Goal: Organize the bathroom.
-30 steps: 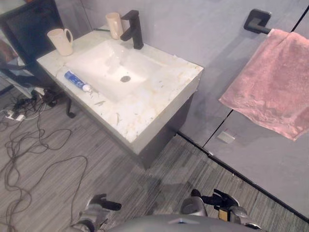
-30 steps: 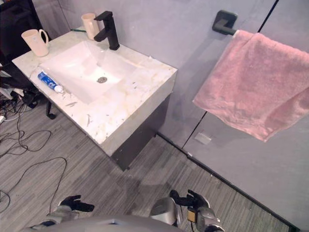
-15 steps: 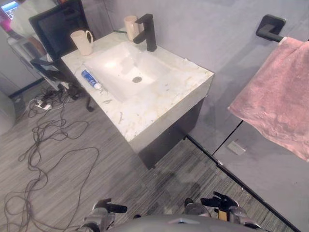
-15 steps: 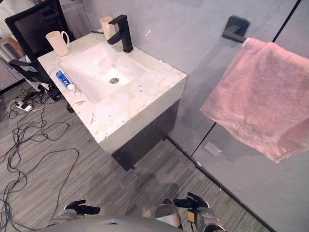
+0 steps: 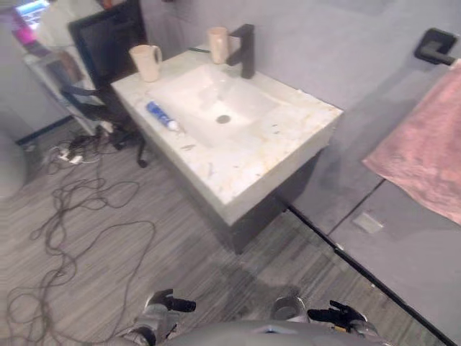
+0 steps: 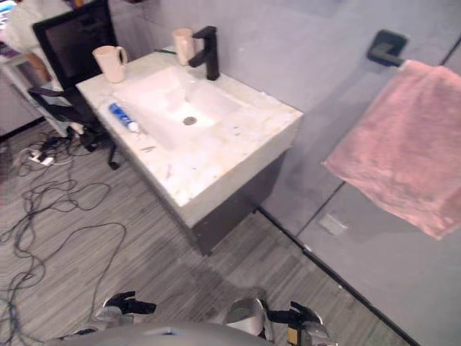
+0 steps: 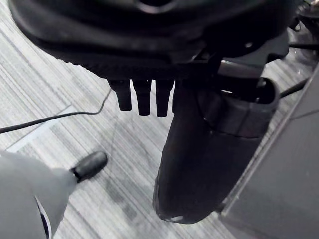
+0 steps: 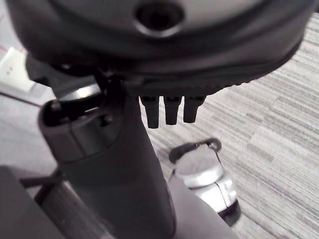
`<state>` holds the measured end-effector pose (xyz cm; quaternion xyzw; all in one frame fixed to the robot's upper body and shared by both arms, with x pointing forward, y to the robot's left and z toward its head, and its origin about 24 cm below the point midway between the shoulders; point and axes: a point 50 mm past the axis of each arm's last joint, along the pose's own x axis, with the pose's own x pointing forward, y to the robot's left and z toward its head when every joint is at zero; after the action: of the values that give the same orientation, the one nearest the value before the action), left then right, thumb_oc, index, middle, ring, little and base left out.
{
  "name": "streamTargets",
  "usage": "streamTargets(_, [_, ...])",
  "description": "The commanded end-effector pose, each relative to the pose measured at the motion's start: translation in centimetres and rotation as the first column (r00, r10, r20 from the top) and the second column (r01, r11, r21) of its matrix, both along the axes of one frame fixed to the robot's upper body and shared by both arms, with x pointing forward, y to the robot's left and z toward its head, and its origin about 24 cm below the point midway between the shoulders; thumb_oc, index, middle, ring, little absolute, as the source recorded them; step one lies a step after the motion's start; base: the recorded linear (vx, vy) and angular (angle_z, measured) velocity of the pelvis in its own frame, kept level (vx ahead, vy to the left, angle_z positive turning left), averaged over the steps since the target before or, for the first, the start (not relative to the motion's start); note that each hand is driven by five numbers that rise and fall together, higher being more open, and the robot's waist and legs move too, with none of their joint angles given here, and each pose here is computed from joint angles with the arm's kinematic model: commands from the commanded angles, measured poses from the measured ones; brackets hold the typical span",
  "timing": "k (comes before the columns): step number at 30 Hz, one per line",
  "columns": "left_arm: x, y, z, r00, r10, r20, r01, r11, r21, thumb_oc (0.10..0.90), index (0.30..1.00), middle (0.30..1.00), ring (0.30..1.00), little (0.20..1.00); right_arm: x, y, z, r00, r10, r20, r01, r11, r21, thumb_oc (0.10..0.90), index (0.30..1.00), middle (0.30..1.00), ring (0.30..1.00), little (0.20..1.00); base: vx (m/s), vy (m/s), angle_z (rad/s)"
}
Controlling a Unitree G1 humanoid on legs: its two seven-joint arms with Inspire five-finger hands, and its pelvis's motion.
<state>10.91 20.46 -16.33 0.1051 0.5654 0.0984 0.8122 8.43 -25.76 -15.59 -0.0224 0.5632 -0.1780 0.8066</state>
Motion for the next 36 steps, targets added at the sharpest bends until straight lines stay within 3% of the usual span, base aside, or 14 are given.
streamTargets(1, [1.2, 3.3, 1.1, 0.997, 0.014, 0.079, -0.02, 0.997, 0.079, 0.8, 0.9, 0.9, 0.9, 0.9, 3.6, 0.2, 0.8, 0.995, -0.011, 0.095, 0.01, 1.0, 0.009, 0.8, 0.9, 0.9, 0.9, 0.9, 0.22, 0.457, 0.4])
streamTargets(10, [4.9, 2.4, 2.2, 0.989, -0.089, 0.116, 0.075, 0.99, 0.119, 0.8, 0.9, 0.9, 0.9, 0.9, 1.9, 1.6, 0.0, 0.996, -0.08, 0.031, 0.079, 0.996, 0.044, 0.8, 0.9, 0.9, 0.9, 0.9, 0.19, 0.205, 0.48])
streamTargets(17, [5.1, 1.2, 2.1, 0.979, -0.163, 0.124, 0.148, 0.982, 0.121, 0.8, 0.9, 0.9, 0.9, 0.9, 0.4, 0.7, -0.2, 0.976, -0.215, -0.011, 0.216, 0.975, 0.049, 0.8, 0.9, 0.9, 0.9, 0.9, 0.15, 0.043, 0.47])
streamTargets(22, [4.9, 1.2, 2.1, 0.984, -0.109, 0.138, 0.095, 0.99, 0.104, 0.8, 0.9, 0.9, 0.9, 0.9, 0.8, 0.0, 0.1, 0.973, -0.233, 0.005, 0.232, 0.972, 0.032, 0.8, 0.9, 0.9, 0.9, 0.9, 0.12, 0.121, 0.14])
streamTargets(28, [3.5, 2.1, 1.7, 0.992, 0.037, 0.119, -0.047, 0.995, 0.086, 0.8, 0.9, 0.9, 0.9, 0.9, 1.3, 0.6, 0.1, 0.994, -0.105, -0.008, 0.105, 0.994, -0.016, 0.8, 0.9, 0.9, 0.9, 0.9, 0.19, 0.396, -0.65])
streamTargets(36, [2.3, 1.8, 1.2, 0.996, 0.021, 0.09, -0.027, 0.997, 0.072, 0.8, 0.9, 0.9, 0.9, 0.9, 0.6, 0.9, -0.2, 0.993, -0.097, -0.064, 0.096, 0.995, -0.019, 0.8, 0.9, 0.9, 0.9, 0.9, 0.16, 0.421, -0.44])
